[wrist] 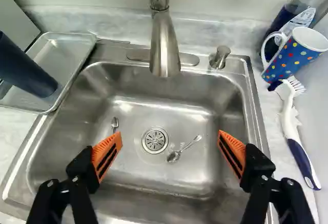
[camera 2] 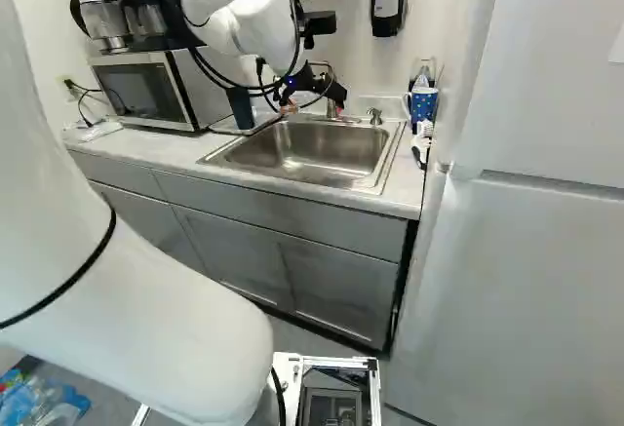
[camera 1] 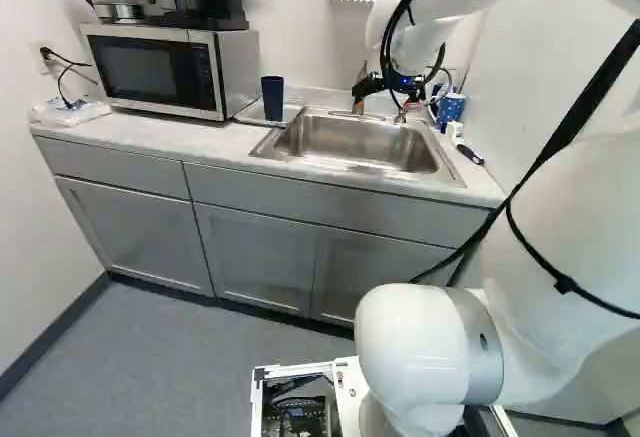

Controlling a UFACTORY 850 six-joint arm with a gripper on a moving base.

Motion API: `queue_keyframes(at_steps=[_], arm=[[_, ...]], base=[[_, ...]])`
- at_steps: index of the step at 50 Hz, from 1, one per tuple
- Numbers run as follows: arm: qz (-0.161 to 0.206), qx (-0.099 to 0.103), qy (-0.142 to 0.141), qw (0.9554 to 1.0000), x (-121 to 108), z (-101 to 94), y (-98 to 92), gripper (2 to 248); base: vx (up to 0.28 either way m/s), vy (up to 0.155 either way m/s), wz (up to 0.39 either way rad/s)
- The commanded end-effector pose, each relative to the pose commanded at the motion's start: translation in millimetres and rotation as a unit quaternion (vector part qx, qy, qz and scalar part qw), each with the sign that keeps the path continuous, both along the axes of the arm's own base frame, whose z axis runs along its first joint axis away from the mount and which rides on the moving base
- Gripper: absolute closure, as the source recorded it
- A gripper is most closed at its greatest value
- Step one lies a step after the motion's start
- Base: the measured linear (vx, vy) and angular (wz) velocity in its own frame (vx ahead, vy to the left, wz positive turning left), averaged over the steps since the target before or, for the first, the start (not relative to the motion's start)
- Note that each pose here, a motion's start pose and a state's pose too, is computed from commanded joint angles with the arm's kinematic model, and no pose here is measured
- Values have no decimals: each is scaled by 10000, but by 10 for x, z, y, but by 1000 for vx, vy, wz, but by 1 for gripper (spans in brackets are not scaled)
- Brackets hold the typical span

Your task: Rinse the cup and place it in the tray

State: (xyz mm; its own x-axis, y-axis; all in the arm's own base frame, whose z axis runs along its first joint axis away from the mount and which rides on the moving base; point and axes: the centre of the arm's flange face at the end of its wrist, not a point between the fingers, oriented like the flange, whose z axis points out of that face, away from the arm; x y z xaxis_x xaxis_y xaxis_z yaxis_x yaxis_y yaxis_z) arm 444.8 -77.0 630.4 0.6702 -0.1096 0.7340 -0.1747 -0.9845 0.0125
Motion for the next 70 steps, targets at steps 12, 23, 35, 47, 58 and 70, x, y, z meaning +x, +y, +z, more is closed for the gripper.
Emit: queue_keyframes(at_steps=[12, 23, 35, 47, 58, 70], arm=[[0, 0, 0, 10000, 0, 0, 0, 3], [0, 0, 0, 10000, 0, 0, 0, 3], [0, 0, 0, 10000, 0, 0, 0, 3], [0, 0, 0, 10000, 0, 0, 0, 3], [0, 0, 0, 10000, 0, 0, 0, 3], [0, 0, 0, 10000, 0, 0, 0, 3]], base=[[0, 0, 0], [0, 0, 0], [0, 0, 0], [-19, 5, -9], [-63, 36, -9], [-77, 62, -7]])
